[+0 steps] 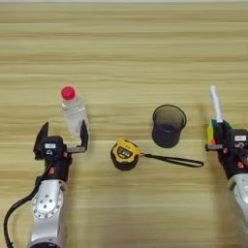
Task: Move the objects on the table
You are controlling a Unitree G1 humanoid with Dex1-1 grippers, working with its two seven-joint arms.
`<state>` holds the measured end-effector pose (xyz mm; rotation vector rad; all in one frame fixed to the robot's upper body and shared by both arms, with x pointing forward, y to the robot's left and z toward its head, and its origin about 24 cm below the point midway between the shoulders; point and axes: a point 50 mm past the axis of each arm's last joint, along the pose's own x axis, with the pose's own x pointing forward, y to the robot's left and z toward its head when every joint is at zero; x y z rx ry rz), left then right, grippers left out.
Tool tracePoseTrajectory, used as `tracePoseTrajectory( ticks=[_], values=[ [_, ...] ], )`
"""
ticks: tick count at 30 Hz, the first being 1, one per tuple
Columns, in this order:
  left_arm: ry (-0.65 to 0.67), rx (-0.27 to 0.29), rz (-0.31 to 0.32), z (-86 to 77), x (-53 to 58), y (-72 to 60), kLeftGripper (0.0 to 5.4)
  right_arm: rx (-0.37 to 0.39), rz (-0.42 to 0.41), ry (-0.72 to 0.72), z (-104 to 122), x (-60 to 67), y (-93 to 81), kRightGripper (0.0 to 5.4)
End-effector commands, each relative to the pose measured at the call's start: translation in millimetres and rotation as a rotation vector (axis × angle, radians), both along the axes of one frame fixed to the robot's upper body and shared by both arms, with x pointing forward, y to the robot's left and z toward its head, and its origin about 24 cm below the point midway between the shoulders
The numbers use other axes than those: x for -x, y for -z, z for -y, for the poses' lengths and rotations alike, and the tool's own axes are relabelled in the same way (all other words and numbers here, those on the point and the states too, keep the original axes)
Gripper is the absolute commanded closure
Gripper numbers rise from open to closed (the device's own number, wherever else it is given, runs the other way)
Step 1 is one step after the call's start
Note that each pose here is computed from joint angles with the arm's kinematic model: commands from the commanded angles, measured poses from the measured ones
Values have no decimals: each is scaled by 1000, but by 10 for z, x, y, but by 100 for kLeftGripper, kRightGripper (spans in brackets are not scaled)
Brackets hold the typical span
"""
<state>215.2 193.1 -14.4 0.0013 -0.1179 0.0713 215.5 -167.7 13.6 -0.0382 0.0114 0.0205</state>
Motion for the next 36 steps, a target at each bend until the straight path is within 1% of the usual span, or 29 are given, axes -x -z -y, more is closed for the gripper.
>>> tracePoseTrajectory(
  ticks=[1,6,16,20,26,31,32,33,36],
  values=[
    [0,2,-10,1,-1,3,0,-22,-73,-31,-83,48,132,462],
    [-1,2,-10,-1,3,4,0,-37,-125,-60,-168,73,241,462],
    [-1,2,-9,1,7,2,0,-32,-182,-78,-221,98,381,462],
    [-2,2,-9,1,6,2,0,-18,-218,-67,-210,103,461,462],
    [-2,2,-9,1,9,2,0,-2,-237,-75,-225,108,515,462],
    [-3,3,-9,0,11,1,0,9,-236,-79,-225,105,521,462],
    [-3,3,-9,0,11,1,0,12,-234,-79,-225,104,519,426],
    [-3,3,-9,0,10,2,0,13,-232,-80,-225,103,518,424],
    [-3,3,-9,-2,10,1,0,11,-225,-82,-231,100,510,397]
  ],
)
